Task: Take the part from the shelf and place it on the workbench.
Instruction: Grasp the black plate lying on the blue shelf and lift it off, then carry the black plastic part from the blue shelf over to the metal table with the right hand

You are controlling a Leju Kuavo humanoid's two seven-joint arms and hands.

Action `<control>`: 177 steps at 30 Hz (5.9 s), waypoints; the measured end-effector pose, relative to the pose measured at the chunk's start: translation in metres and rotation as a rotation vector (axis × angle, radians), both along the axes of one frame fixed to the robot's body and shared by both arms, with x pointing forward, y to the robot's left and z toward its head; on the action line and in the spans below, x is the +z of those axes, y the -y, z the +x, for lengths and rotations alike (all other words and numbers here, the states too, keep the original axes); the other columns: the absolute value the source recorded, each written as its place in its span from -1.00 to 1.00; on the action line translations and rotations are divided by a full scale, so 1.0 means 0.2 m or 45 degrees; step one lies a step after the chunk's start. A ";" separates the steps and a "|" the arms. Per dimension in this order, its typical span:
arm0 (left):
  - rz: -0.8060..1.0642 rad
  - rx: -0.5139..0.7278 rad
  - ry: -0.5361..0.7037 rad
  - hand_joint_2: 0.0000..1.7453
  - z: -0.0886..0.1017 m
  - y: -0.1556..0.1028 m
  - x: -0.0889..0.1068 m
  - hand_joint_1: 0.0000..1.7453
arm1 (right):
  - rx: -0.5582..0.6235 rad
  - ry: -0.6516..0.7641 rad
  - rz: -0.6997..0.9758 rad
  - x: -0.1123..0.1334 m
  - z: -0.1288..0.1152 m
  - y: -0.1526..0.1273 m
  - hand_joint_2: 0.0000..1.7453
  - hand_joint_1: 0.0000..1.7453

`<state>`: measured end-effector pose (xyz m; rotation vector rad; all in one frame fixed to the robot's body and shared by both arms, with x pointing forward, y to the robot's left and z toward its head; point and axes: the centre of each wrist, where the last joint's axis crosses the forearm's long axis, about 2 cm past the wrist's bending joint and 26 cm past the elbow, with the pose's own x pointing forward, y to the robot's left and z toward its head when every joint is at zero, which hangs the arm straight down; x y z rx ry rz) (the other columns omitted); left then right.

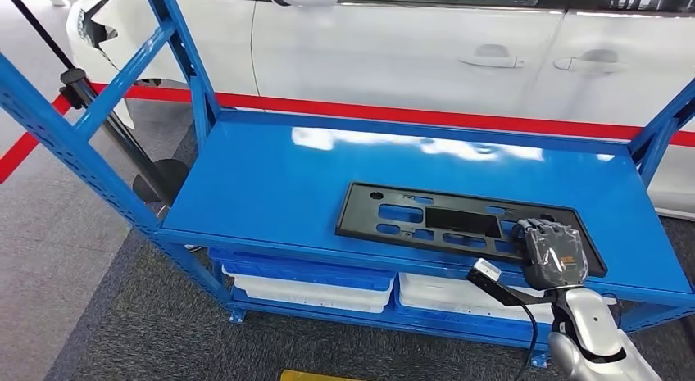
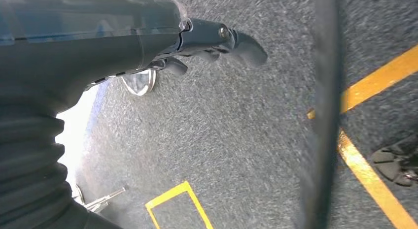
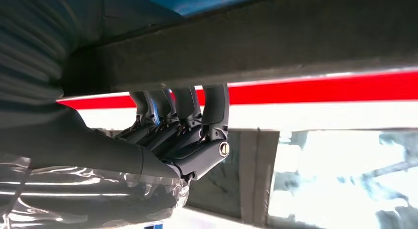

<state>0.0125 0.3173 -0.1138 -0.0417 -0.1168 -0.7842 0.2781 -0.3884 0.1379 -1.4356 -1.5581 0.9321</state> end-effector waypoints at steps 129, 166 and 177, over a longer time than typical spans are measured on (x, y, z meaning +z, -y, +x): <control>-0.002 -0.013 0.015 1.00 0.07 0.10 0.00 -1.00 | 0.197 0.137 0.136 0.15 0.30 -0.21 1.00 0.82; -0.040 0.001 0.025 1.00 0.05 0.12 0.00 -1.00 | 0.223 0.073 0.136 0.11 0.27 -0.17 1.00 0.82; -0.044 0.007 0.015 1.00 0.04 0.13 0.00 -1.00 | 0.232 0.077 0.128 0.13 0.26 -0.17 1.00 0.82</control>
